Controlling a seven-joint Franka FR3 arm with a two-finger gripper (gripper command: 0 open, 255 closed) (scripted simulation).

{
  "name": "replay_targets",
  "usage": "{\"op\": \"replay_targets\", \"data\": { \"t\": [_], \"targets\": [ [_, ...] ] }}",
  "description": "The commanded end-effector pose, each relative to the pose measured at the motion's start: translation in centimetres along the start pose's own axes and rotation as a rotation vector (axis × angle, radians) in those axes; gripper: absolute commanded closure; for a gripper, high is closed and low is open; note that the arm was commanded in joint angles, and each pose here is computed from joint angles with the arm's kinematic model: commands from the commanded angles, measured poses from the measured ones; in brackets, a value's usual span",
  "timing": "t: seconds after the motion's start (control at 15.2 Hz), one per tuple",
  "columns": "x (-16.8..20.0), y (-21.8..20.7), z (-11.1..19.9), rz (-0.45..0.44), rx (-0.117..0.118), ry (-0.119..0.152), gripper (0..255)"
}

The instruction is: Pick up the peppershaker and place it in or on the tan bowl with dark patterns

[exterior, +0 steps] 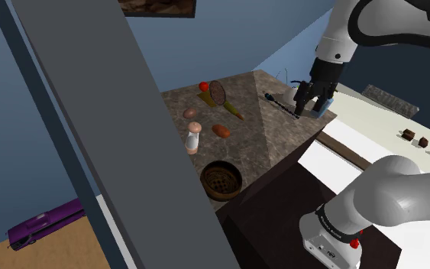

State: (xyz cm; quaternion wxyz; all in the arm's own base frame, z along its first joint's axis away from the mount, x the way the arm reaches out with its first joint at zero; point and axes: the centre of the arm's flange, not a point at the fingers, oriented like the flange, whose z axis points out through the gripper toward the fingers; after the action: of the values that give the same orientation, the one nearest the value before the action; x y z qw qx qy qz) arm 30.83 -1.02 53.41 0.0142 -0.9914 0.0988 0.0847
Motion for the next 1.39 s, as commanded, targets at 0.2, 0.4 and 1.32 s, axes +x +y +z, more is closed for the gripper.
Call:
{"op": "replay_targets", "data": {
  "t": [0.2, 0.4, 1.32],
  "targets": [
    [2.5, -1.4, 2.3, 0.006, 0.013, 0.018, 0],
    [5.1, -2.7, 4.5, 0.013, 0.027, 0.036, 0],
    [17.9, -9.3, 14.1, 0.043, 0.09, 0.119, 0]
  ]
}}
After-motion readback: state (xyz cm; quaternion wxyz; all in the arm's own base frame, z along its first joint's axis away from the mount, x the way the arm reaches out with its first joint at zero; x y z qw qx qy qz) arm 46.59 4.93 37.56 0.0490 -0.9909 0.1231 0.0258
